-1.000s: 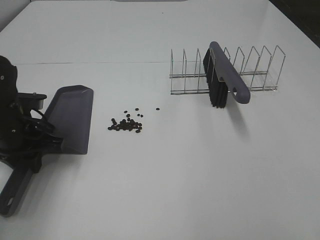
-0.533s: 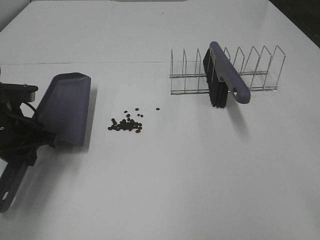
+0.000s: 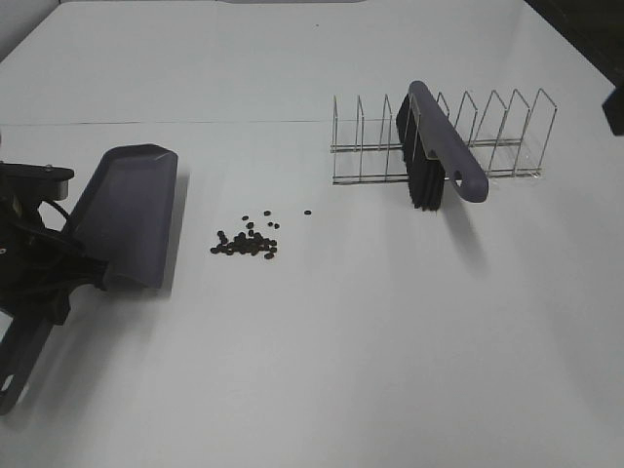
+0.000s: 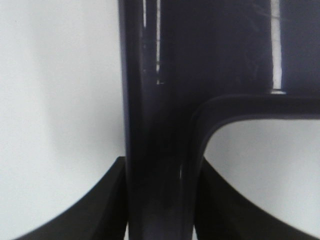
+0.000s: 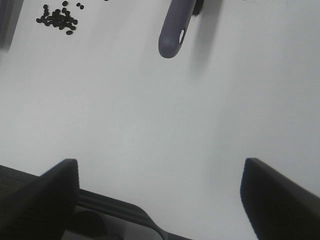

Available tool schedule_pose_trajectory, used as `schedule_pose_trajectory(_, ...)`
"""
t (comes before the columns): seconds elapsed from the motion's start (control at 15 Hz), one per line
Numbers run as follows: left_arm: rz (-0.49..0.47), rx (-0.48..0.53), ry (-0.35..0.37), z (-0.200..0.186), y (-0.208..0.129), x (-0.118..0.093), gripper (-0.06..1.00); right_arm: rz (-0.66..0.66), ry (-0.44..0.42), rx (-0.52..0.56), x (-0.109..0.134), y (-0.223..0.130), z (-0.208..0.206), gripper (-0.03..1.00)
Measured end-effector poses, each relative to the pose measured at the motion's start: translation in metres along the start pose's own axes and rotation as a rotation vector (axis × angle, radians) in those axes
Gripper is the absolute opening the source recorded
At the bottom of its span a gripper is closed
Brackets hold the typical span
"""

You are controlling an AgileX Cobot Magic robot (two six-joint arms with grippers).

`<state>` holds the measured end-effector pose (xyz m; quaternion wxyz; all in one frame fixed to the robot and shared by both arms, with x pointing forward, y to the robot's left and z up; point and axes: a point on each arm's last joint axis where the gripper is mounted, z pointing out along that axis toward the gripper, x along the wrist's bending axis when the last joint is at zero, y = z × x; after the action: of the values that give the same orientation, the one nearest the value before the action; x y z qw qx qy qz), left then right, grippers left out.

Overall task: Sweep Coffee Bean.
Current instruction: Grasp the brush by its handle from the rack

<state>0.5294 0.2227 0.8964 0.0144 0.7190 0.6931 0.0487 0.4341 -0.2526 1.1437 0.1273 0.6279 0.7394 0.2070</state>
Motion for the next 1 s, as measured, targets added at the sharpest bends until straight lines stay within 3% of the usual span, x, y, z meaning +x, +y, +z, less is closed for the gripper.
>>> schedule_pose_trajectory(0.27,0.0,0.0,0.0,0.0,0.0,0.0,0.33,0.134,-0.009,0.071,0.002,0.079,0.049,0.82)
schedule_pose_trajectory(0.73,-0.003,0.001,-0.002,0.0,0.0,0.0,0.33,0.129,-0.02,0.114,0.002,0.159,0.136,0.81)
schedule_pose_trajectory(1.0,-0.006,0.012,0.0,0.0,-0.001,0.0,0.33,0.103,-0.024,0.151,0.0,0.185,0.2,0.8)
